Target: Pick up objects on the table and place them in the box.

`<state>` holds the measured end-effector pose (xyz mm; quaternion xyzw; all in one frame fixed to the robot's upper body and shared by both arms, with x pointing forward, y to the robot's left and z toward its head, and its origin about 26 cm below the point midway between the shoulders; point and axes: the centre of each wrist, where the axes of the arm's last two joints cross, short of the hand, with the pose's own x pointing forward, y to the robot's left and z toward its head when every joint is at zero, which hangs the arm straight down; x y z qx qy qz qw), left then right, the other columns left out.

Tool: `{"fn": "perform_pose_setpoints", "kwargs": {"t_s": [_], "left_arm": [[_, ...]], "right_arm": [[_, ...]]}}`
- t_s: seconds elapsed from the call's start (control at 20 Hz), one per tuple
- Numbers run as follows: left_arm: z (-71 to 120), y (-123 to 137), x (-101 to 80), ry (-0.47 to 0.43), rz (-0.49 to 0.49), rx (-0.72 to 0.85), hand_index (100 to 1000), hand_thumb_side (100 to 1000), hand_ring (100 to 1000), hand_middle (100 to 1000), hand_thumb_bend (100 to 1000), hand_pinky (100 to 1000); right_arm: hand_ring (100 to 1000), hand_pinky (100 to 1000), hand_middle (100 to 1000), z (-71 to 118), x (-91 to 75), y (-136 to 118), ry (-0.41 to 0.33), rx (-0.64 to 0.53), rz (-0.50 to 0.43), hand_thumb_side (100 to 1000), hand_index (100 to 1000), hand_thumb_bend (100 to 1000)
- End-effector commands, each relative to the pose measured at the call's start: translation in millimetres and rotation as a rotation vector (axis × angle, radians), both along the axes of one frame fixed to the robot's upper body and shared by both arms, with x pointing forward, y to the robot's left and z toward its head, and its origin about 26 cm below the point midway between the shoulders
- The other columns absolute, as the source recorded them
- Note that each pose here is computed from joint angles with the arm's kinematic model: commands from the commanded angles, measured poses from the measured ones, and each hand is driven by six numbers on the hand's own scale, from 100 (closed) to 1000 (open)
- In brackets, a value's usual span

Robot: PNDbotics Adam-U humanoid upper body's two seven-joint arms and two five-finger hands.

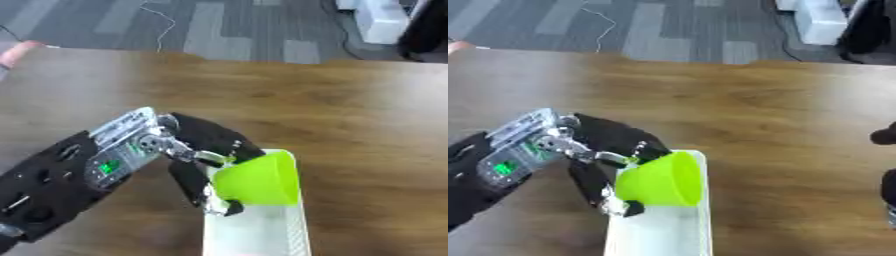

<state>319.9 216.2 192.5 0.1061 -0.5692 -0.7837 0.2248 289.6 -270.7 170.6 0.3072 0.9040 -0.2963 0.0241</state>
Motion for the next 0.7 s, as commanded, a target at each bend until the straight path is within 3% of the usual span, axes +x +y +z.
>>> {"fn": "perform_pose_setpoints", "kwargs": {"t_s": [0.05,0.1,0.2,0.4,0.7], "left_arm": [[28.1,2.6,-7.9,-0.126,-0.005,-0.018,1000,1000,1000,1000,570,1000],[33.4,2.2,-11.3,-0.175,-0.023,0.010,1000,1000,1000,1000,810,1000],[38.9,0.9,-16.9,-0.266,-0.062,0.094,1000,1000,1000,1000,976,1000],[35.5,-0.7,-19.7,-0.359,-0.120,0.237,1000,1000,1000,1000,1000,1000],[16.0,-3.1,-15.2,-0.398,-0.229,0.367,1000,1000,1000,1000,1000,1000]], "right_arm": [[337,178,382,7.0,-1.2,-2.6,-0.031,-0.012,0.011,1000,482,257],[336,177,382,6.7,-1.3,-2.8,-0.030,-0.013,0.010,1000,482,256],[336,177,382,6.2,-1.6,-2.8,-0.028,-0.016,0.008,1000,482,256],[336,176,382,6.2,-1.6,-2.9,-0.028,-0.018,0.007,1000,482,256],[337,177,382,7.1,-1.2,-2.2,-0.030,-0.021,0.011,1000,482,256]]}}
